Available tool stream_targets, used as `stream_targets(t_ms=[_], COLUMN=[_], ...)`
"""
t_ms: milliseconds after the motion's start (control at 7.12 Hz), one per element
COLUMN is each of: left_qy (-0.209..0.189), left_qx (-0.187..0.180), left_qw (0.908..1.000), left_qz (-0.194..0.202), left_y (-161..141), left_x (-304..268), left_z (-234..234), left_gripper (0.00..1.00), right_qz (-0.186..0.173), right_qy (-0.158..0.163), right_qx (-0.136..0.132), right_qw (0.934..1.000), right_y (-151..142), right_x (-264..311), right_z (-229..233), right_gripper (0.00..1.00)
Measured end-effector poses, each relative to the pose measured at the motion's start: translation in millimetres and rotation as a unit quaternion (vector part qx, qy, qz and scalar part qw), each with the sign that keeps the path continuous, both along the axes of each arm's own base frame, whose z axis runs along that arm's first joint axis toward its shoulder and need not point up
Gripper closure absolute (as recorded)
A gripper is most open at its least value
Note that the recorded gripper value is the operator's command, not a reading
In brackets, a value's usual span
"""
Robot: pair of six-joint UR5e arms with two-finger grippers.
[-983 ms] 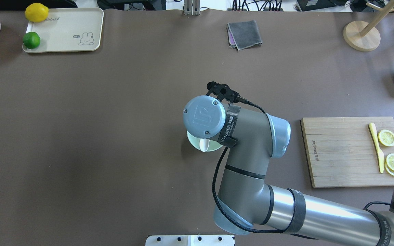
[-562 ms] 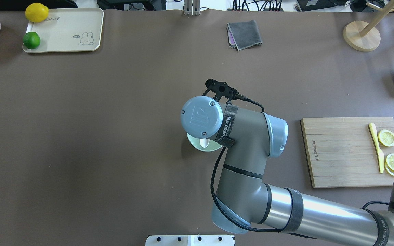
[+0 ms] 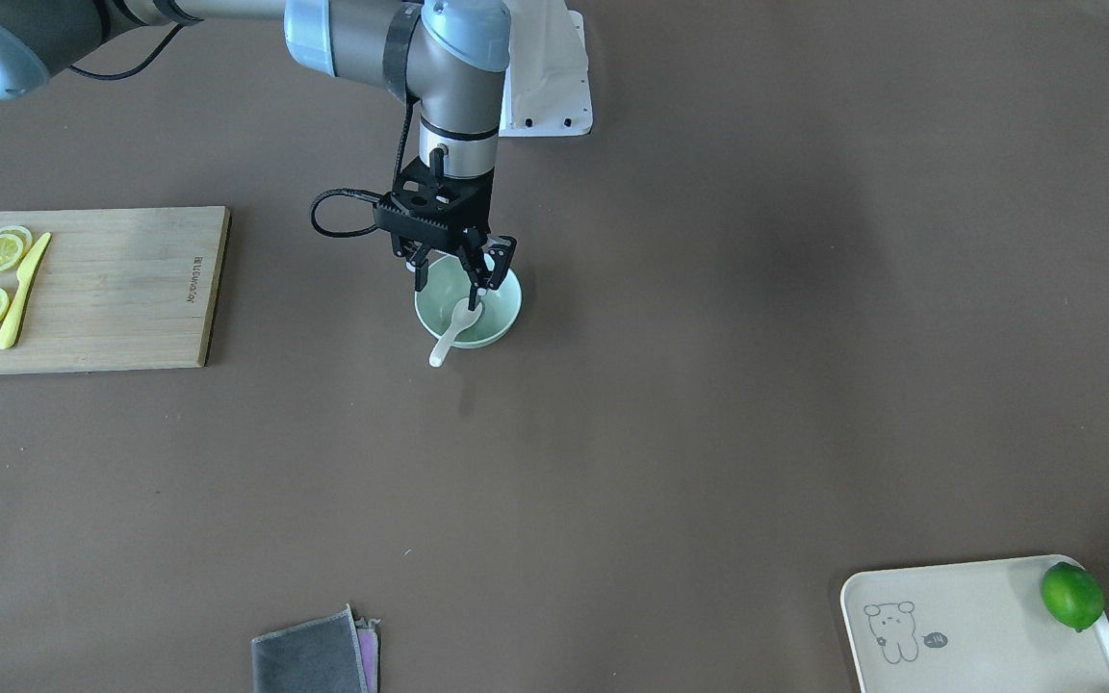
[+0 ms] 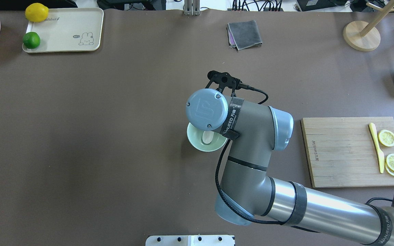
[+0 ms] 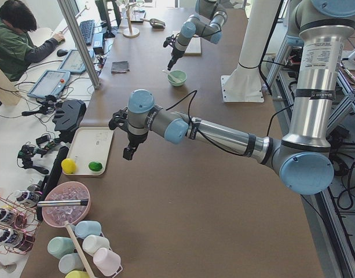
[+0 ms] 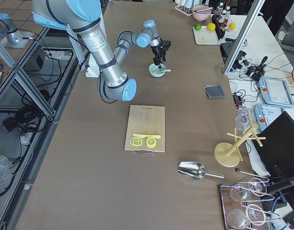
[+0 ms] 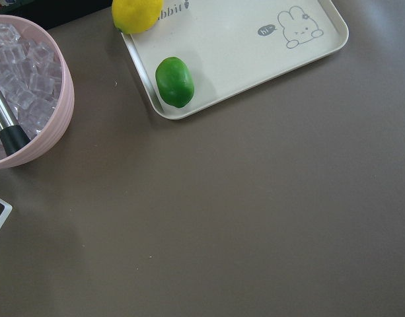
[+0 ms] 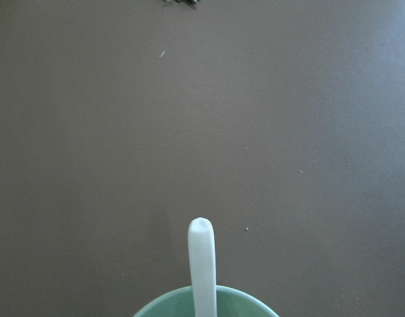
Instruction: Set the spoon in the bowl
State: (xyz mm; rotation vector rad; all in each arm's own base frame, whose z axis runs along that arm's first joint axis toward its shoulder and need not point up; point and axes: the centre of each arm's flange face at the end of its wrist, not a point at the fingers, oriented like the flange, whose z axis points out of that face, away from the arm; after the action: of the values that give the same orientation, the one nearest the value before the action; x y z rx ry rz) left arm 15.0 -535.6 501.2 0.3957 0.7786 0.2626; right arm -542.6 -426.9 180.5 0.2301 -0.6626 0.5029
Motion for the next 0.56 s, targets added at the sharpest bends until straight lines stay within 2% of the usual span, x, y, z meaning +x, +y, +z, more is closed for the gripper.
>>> stream_targets(t_ms=[281, 562], left_qy=[0.007, 0.02], left_qx=[-0.014, -0.058], left_qw=[0.9999, 0.9981], left_qz=[0.004, -0.008], left_y=[4, 21], left_x=[-2, -22], left_z=[7, 33], left_gripper=[0.01, 0.01], right_qz=[-0.05, -0.127], right_qy=[0.017, 0.019], right_qx=[0.013, 0.04], right_qw=[0.9985, 0.9909], right_y=[-36, -74], right_x=[45, 134], right_z=[20, 60], right_gripper=[0.0, 0.0])
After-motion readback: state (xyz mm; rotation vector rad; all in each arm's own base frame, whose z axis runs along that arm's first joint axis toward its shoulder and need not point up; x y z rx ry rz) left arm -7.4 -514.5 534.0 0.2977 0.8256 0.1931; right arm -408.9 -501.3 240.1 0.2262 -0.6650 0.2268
